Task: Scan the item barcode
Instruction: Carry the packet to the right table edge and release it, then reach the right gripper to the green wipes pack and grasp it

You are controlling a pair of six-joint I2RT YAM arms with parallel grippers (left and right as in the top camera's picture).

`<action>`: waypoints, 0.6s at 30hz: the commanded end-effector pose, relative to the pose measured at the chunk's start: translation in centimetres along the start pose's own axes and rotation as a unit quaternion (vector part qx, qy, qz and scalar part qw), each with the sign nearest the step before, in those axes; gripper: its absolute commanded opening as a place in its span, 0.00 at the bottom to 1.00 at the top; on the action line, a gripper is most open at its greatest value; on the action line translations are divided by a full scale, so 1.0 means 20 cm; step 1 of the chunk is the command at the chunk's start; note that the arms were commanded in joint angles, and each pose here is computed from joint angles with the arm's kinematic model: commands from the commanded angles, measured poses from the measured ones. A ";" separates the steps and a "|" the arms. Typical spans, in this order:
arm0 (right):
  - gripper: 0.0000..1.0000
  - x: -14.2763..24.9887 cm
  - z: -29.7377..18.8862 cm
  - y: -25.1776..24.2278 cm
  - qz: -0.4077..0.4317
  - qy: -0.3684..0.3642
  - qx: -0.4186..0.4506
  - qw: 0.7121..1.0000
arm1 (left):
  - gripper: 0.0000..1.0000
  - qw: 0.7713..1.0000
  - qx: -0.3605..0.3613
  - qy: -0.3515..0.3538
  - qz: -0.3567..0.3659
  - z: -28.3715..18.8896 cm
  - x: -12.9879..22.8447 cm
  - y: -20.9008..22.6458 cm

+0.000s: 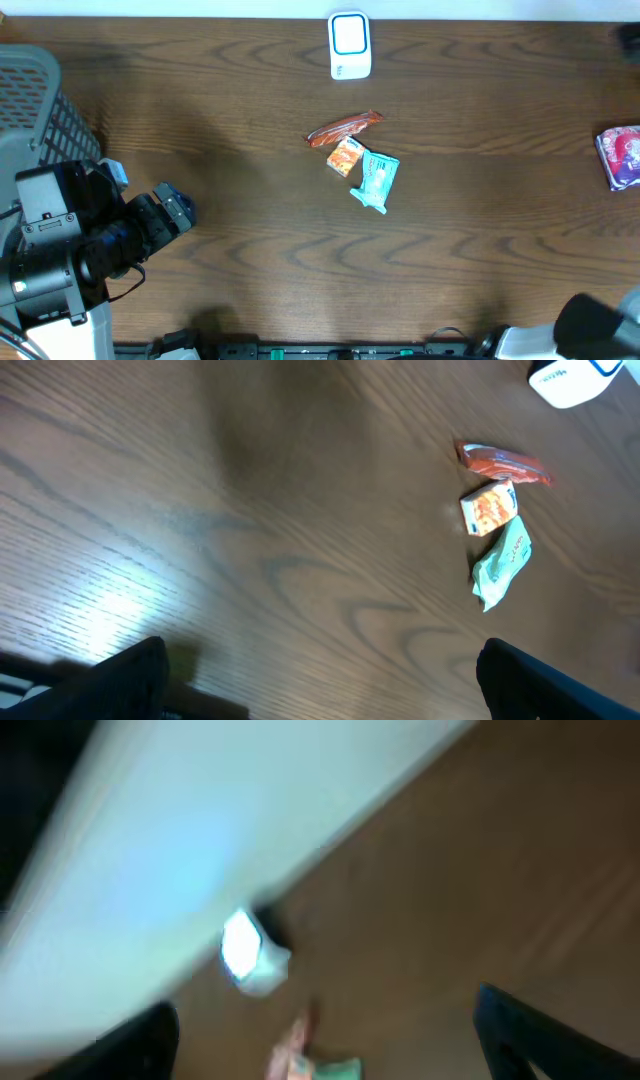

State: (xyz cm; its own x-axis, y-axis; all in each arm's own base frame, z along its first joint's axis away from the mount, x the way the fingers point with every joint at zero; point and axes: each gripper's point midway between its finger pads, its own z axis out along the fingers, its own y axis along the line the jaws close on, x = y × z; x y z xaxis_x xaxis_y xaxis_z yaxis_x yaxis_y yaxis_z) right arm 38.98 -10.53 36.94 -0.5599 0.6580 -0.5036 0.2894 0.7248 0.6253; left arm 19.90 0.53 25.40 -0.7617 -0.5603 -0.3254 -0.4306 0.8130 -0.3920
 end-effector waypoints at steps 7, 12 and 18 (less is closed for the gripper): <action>0.73 0.95 0.48 0.19 -0.187 0.260 0.114 0.940 | 0.98 1.000 0.006 0.001 0.000 0.00 0.00 -0.01; 0.72 1.34 0.69 0.17 -0.231 0.278 0.201 0.911 | 0.98 1.000 0.006 0.001 0.000 0.00 0.00 -0.01; 0.62 1.66 0.90 0.08 -0.242 0.236 0.301 0.892 | 0.98 1.000 0.006 0.001 0.000 0.00 0.00 -0.01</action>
State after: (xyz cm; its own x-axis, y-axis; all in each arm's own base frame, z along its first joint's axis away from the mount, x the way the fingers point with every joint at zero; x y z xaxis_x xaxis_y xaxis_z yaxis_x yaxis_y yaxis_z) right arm 34.53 16.97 13.00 -0.9846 0.0628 -0.1629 0.0527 0.9964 0.0657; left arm 19.87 0.51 25.38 -0.7625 -0.5605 -0.3232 -0.4313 0.8127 -0.3918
